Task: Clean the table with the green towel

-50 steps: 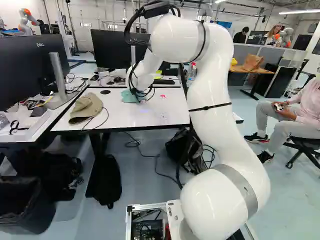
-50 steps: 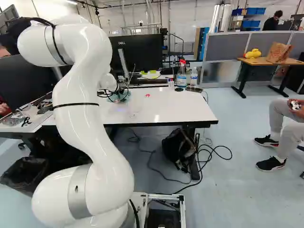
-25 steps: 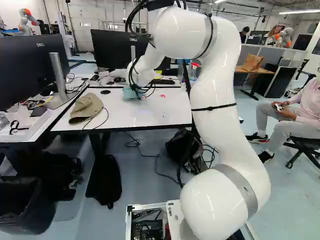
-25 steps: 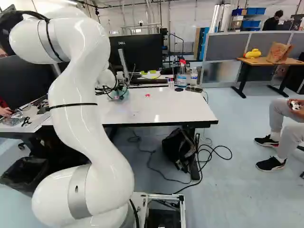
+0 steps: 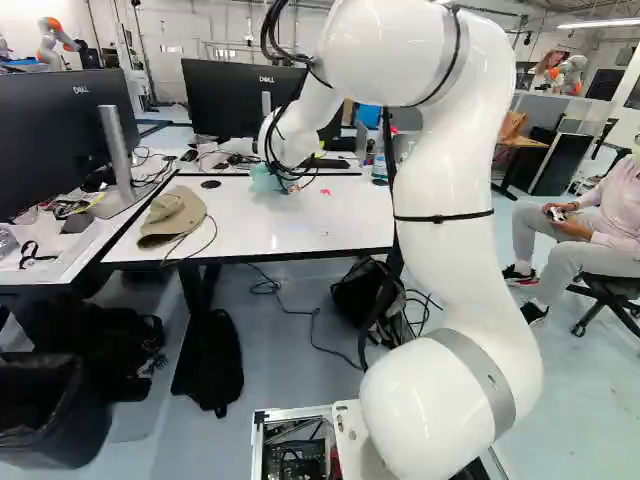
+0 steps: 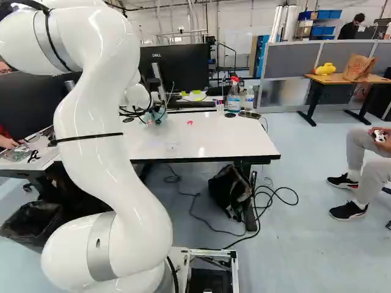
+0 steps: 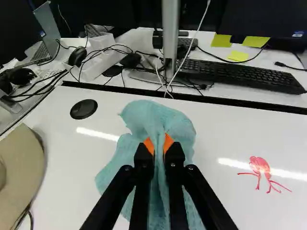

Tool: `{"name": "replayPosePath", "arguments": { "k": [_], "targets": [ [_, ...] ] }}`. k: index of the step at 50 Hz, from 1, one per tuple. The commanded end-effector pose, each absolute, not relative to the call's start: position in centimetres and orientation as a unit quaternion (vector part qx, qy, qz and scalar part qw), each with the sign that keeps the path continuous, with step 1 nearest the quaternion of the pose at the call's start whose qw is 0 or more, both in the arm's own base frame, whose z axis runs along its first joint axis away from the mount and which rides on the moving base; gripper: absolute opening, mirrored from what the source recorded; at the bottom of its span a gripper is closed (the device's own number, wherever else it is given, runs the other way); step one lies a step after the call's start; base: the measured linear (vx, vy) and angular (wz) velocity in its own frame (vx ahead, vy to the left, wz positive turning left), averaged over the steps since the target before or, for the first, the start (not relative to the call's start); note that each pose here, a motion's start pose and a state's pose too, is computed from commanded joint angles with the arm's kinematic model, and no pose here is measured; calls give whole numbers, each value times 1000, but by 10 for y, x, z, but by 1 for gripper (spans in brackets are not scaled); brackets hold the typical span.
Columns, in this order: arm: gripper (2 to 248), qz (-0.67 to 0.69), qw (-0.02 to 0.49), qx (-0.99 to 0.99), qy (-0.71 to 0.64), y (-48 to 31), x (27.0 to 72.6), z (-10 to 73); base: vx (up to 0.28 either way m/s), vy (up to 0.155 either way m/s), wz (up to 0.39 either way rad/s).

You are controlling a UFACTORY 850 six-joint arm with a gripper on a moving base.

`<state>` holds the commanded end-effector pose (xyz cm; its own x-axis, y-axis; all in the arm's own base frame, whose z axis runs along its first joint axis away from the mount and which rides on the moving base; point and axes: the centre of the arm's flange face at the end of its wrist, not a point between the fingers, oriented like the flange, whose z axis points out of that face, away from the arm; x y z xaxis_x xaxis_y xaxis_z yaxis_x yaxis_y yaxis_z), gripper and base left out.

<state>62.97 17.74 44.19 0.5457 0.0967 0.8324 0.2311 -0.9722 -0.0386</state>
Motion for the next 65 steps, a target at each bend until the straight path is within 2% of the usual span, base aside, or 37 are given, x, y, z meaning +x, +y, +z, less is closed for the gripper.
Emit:
{"name": "replayPosePath", "arguments": {
  "k": [65],
  "targets": [
    [41, -465, 32, -885, -21, 68, 627, 444, 0, 0, 0]
  ]
}}
